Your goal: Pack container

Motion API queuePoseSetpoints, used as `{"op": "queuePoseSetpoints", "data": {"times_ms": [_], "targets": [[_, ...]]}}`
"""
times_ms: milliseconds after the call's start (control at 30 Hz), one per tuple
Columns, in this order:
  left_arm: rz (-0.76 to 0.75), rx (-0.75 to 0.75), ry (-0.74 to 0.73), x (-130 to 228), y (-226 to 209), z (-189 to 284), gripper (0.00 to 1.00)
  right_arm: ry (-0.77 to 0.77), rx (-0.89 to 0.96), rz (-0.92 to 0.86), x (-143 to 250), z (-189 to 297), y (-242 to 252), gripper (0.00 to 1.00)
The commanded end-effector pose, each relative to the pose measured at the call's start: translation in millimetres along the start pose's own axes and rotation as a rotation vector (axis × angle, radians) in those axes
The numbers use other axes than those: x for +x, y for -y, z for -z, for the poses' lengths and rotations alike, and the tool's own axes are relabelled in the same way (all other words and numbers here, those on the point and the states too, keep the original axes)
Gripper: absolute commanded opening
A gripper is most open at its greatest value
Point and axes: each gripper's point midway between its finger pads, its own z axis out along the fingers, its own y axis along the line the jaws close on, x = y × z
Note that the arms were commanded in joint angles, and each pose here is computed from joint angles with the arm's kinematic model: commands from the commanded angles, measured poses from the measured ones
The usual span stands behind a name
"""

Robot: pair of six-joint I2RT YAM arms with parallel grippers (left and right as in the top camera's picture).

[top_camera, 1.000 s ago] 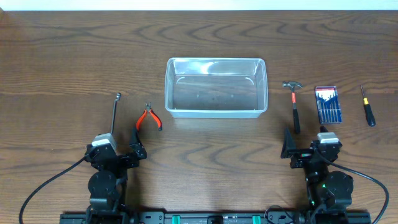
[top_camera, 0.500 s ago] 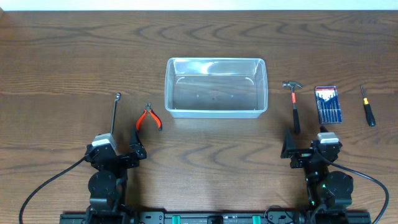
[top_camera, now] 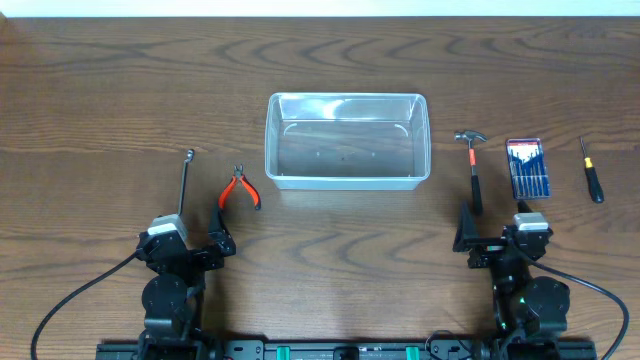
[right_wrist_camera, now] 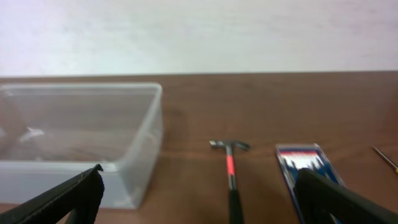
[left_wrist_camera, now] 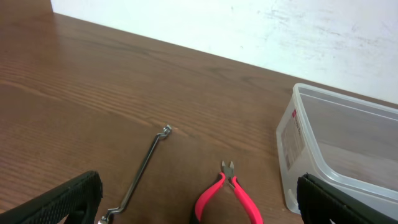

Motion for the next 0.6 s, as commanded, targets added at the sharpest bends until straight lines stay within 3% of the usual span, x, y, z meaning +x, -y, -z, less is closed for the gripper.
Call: {"op": "queuePoseSetpoints", "data": {"times_ms": [0,133,233,400,567], "targets": [[-0.019,-0.01,-0.025,12.1,-2.9,-2.7,0.98,0.036,-0.119,-0.036,-10.3,2.4,-20.1,0.99],[-0.019,-0.01,-0.025,12.1,-2.9,-2.7,0.98,0.045,-0.16,-0.027,-22.2,7.0,-27.9,0.99],[-0.019,-0.01,-0.025,12.1,-2.9,-2.7,0.98,0.024,-0.092,-0.021,-35.2,9.1,-17.5,0.99],[-0.019,-0.01,-0.025,12.1,-2.9,-2.7,0.98,-0.174,0.111,0.095,-62.2,12.7,15.8,0.99],[-0.019,-0.01,-0.025,12.1,-2.9,-2.7,0.98,-0.435,0.131,0.23,-105.0,0.1,24.6,0.99]]}}
